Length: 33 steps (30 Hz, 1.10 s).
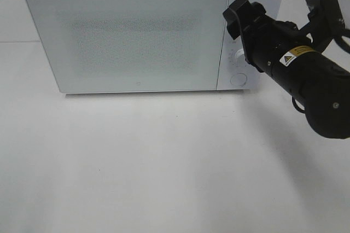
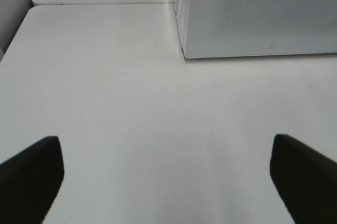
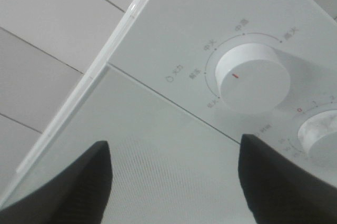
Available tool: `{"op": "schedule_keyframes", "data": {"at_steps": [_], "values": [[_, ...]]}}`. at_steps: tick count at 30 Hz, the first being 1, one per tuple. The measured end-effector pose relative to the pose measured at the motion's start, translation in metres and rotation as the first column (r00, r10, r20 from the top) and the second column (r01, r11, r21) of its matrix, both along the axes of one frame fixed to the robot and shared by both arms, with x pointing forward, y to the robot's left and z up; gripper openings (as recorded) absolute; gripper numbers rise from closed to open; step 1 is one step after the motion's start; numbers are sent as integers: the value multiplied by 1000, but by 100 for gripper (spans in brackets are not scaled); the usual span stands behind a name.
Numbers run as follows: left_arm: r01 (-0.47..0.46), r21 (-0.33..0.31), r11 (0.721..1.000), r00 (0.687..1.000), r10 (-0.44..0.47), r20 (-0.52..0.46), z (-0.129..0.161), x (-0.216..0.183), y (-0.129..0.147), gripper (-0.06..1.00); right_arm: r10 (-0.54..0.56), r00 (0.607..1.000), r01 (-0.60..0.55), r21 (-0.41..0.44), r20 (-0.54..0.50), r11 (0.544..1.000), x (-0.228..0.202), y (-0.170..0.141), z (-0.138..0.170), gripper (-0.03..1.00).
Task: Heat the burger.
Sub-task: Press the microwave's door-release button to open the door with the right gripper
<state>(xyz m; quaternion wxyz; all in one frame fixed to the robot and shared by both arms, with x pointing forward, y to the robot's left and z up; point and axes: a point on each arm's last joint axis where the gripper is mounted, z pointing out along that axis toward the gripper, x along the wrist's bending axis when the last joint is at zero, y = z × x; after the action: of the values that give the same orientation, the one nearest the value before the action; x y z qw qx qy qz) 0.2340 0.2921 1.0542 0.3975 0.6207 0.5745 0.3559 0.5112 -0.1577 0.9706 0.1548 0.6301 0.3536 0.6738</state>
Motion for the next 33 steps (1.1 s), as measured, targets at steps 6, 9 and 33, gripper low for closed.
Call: {"op": "schedule_keyframes", "data": {"at_steps": [6,9,33], "values": [[0,0,1000,1000,0,0,0,0,0,99,61,996,-77,-263,-69,962,-9,-1,5,65],[0,0,1000,1000,0,0,0,0,0,99,100,988,-138,-397,-115,908,-13,0,3,65],[0,0,1000,1000,0,0,0,0,0,99,262,877,-472,-623,-402,624,-58,-21,27,76]]}}
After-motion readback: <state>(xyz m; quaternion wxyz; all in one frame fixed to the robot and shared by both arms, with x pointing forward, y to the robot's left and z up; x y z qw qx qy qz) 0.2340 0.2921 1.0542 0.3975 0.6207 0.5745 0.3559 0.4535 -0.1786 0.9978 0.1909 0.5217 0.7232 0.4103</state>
